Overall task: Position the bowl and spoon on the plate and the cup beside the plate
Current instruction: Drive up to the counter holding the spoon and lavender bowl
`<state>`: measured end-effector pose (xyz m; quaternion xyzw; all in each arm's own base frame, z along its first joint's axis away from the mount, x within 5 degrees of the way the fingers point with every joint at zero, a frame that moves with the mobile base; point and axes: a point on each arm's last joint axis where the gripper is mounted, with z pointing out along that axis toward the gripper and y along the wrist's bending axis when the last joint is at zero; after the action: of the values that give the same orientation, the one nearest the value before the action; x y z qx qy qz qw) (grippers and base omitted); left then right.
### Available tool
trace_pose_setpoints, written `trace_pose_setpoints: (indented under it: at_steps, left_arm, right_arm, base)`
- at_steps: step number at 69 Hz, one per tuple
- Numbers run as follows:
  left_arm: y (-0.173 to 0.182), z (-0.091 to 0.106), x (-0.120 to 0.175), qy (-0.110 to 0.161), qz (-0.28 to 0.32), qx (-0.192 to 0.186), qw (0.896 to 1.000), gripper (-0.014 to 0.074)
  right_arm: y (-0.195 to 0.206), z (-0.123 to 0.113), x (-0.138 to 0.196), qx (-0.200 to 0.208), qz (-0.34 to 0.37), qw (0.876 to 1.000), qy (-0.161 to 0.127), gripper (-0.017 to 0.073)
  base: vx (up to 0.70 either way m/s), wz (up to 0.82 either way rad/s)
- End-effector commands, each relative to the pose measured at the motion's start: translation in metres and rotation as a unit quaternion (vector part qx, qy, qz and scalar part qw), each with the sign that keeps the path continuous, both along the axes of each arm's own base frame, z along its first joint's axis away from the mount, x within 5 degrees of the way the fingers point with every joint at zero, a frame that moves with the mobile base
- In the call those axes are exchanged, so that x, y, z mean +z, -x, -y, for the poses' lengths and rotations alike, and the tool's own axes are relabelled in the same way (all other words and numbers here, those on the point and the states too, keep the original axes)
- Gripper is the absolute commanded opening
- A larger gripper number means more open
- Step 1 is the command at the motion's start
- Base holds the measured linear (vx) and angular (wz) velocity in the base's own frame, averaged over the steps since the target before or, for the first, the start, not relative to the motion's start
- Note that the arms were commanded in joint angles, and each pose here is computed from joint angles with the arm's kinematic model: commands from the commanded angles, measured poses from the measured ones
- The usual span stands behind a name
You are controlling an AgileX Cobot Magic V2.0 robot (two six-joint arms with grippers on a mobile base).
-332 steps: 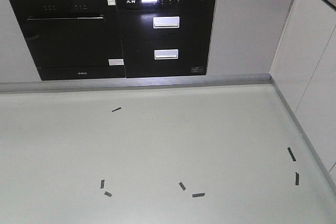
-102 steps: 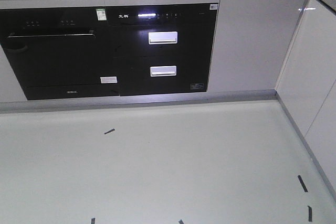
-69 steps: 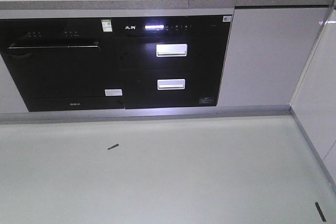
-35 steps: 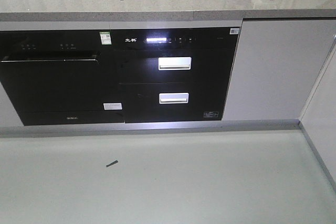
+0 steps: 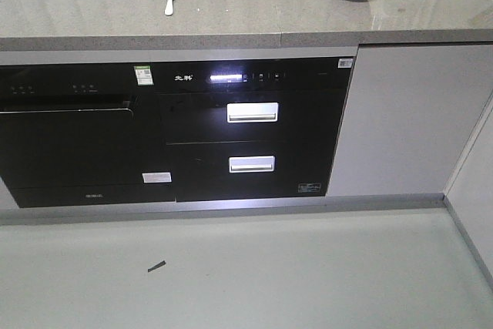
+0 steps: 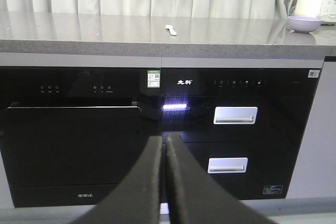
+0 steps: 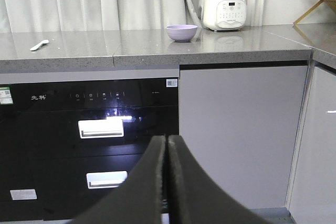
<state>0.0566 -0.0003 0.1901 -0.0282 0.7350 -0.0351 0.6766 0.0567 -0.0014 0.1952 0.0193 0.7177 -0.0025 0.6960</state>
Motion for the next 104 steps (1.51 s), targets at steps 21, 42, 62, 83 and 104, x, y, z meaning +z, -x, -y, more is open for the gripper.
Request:
trace_pose_setpoints:
  at_steps: [21, 42, 62, 83, 104]
  left_arm:
    - [0.0014, 0.0007, 0.0159, 0.005, 0.053, -0.005, 0.999, -0.0007]
    - [0.0014, 0.0007, 0.0159, 0.005, 0.053, -0.005, 0.999, -0.0007]
    - [0.0014, 0.0007, 0.0159, 0.005, 0.053, -0.005, 0.999, -0.0007]
    - [0.0014, 0.0007, 0.0159, 0.005, 0.053, -0.005, 0.999, -0.0007]
    - [0.0014, 0.0007, 0.0159, 0.005, 0.053, -0.005, 0.999, -0.0007]
  right_arm:
    - [0.0011, 0.0009, 0.0067, -0.006, 0.044, 0.999, 0.008, -0.0004]
    - [0.0011, 0.0009, 0.0067, -0.006, 0.044, 0.999, 0.008, -0.0004]
    - [0.0011, 0.0009, 0.0067, -0.006, 0.044, 0.999, 0.008, -0.0004]
    - [0.0011, 0.0009, 0.0067, -0.006, 0.044, 0.999, 0.008, -0.0004]
    - [0.0011, 0.0009, 0.0067, -0.006, 0.044, 0.999, 0.008, -0.0004]
  base:
    - [0.19, -0.01]
    - [0.18, -0.01]
    - [0.15, -0.01]
    - [0.13, -0.01]
    - [0.13, 0.00]
